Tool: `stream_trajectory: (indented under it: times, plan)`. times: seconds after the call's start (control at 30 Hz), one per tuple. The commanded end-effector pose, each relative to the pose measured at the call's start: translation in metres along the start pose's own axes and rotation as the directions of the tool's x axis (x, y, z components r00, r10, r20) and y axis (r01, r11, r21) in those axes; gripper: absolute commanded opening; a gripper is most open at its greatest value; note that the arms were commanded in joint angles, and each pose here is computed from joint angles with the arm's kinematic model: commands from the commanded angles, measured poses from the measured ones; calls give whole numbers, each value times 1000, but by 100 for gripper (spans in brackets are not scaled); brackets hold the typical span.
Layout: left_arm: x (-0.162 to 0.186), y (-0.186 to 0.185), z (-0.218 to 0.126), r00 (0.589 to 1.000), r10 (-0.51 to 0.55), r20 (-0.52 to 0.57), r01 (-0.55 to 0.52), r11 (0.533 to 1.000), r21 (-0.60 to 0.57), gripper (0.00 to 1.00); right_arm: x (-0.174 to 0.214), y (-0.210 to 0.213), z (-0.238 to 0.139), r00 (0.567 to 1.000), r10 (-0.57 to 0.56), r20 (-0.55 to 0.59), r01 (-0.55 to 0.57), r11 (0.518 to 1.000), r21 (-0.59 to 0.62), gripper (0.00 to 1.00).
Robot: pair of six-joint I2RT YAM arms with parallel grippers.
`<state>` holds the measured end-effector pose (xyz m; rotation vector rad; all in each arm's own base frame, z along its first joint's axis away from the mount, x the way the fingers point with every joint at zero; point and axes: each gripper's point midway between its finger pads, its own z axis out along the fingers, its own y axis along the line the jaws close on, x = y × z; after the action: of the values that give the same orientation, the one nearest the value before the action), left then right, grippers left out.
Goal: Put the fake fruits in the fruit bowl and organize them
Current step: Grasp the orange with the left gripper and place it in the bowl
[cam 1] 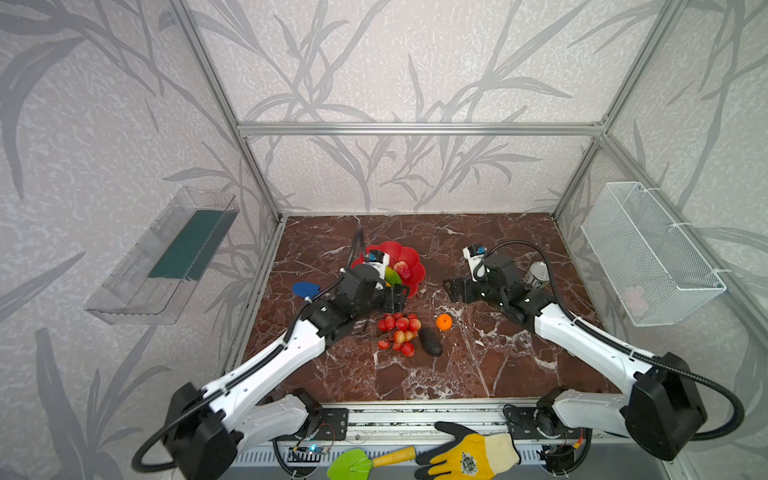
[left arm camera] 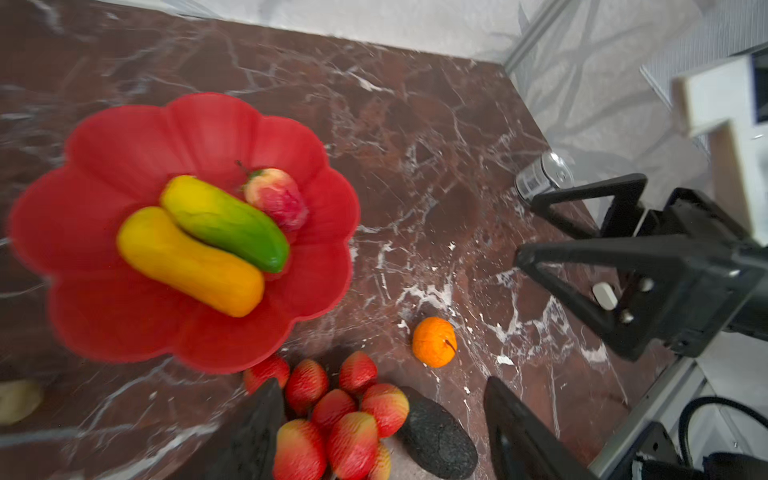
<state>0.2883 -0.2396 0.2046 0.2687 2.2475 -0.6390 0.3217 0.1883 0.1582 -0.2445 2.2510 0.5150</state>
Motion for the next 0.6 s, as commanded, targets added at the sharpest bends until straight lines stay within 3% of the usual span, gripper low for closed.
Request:
stream_trajectory:
  times: [0.0,0.27,0.57]
  plan:
    - [12,-19,31,989,128,-71,-128,992,-1,77,18,-26,-15,992,126,11,-126,992,28,99]
    - [66,-46,100,940,190,-284,-189,981,31,79,41,-57,-38,980,200,16,-200,976,84,99]
    - [109,-49,145,882,167,-441,-160,986,54,81,48,-66,-47,972,232,33,-234,969,84,99]
